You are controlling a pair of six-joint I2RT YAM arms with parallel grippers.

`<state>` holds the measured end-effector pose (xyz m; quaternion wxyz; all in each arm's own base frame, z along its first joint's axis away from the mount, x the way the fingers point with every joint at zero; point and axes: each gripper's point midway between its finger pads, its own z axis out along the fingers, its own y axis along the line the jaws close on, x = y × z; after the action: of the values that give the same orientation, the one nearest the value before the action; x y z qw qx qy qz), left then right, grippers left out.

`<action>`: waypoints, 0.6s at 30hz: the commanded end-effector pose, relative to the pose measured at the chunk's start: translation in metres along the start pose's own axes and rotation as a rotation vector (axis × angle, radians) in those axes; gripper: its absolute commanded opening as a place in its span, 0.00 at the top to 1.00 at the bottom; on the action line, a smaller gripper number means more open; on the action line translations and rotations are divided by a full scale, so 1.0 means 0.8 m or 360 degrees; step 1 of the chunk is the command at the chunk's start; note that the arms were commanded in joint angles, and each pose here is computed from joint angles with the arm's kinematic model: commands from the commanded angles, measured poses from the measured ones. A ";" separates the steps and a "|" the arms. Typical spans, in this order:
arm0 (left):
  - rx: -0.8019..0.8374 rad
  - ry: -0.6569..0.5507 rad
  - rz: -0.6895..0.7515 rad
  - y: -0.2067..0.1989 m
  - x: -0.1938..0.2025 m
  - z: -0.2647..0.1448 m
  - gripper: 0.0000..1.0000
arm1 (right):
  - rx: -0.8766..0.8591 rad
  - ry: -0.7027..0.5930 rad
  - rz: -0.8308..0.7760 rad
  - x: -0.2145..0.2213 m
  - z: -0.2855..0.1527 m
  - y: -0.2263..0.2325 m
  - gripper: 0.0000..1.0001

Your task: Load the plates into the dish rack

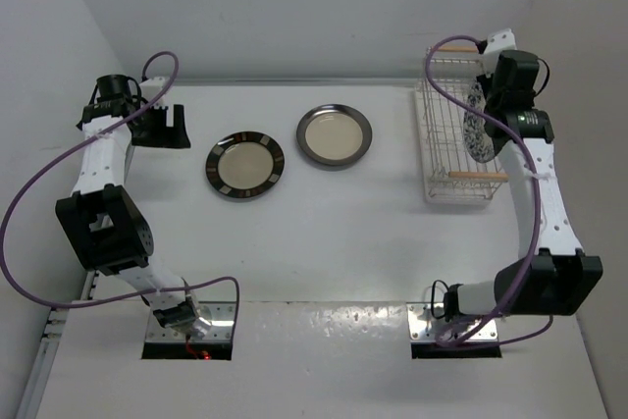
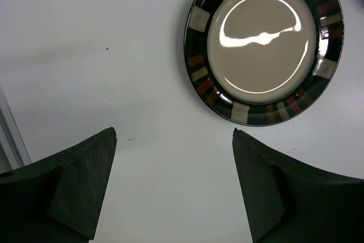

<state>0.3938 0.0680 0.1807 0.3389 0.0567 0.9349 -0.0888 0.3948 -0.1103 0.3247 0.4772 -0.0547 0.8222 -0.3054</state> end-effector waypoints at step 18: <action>0.0054 -0.0061 0.0044 -0.013 -0.007 -0.003 0.14 | 0.0354 -0.0137 -0.0195 0.012 0.057 -0.023 1.00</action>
<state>0.3925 0.0652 0.1746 0.3364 0.0594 0.9349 -0.0963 0.4161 -0.1400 0.2606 0.4311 -0.0989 0.8140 -0.3766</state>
